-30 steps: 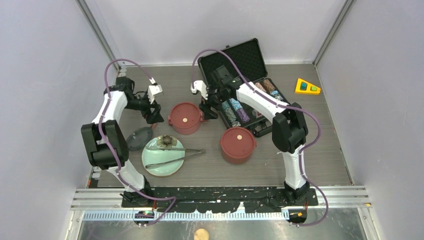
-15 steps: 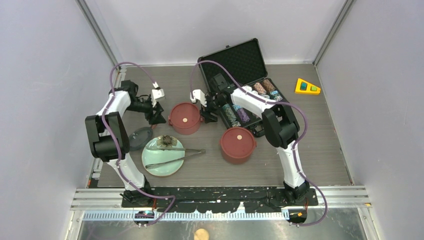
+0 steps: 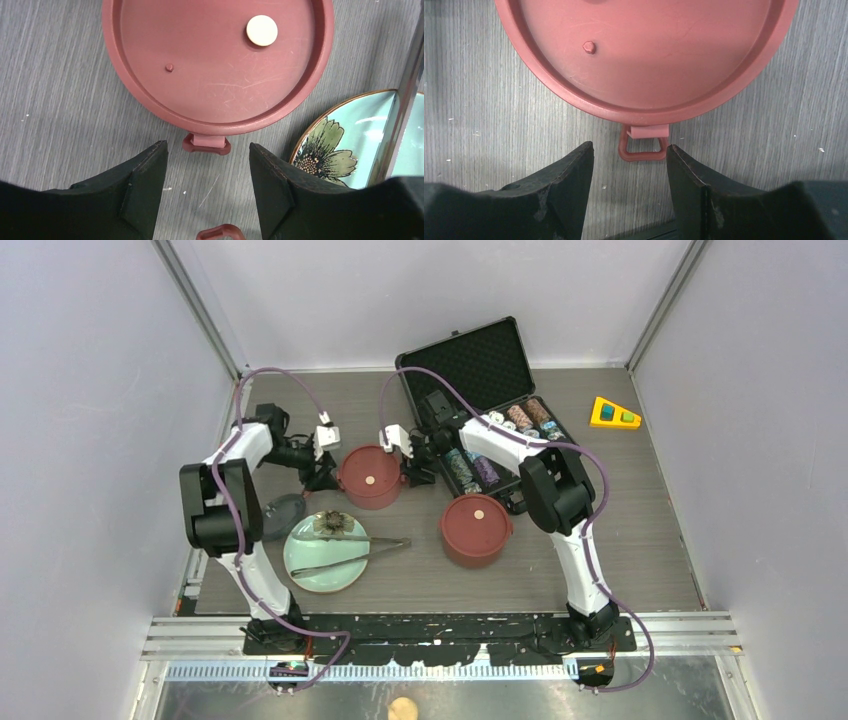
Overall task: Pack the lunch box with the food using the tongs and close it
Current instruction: Pick up the packing box from the center of the board.
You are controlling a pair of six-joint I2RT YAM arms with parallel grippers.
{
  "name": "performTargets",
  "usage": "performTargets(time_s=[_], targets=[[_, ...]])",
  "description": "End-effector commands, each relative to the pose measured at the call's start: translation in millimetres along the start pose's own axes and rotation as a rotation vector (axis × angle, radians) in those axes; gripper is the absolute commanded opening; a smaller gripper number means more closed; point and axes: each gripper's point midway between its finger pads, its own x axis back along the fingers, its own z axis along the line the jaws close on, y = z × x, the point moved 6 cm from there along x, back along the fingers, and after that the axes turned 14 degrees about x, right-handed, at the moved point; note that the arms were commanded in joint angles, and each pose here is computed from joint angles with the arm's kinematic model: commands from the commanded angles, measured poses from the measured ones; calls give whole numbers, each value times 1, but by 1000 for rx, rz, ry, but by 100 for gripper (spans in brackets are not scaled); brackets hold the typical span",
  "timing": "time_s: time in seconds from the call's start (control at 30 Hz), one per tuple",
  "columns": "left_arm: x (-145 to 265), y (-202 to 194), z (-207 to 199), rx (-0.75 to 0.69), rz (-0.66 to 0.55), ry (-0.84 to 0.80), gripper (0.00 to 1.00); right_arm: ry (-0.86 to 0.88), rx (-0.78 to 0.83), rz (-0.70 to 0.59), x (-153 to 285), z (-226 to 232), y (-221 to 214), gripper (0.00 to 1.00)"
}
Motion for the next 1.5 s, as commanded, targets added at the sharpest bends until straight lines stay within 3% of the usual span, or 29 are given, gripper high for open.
performTargets(time_s=[0.0,0.57,0.73,1.07,1.47], targets=[[-9,4,5,-83,20,-3,63,-33,83,-51,4,-15,15,59],[-14,7,4,-107,38,-12,50,-42,98,-103,-3,-27,31,58],[-14,8,3,-109,30,-17,44,-26,98,-109,-8,-25,32,49],[-20,14,-4,-118,32,-34,30,-11,97,-129,-14,-24,34,44],[-16,23,-10,-99,15,-35,10,-20,90,-140,-2,-23,46,23]])
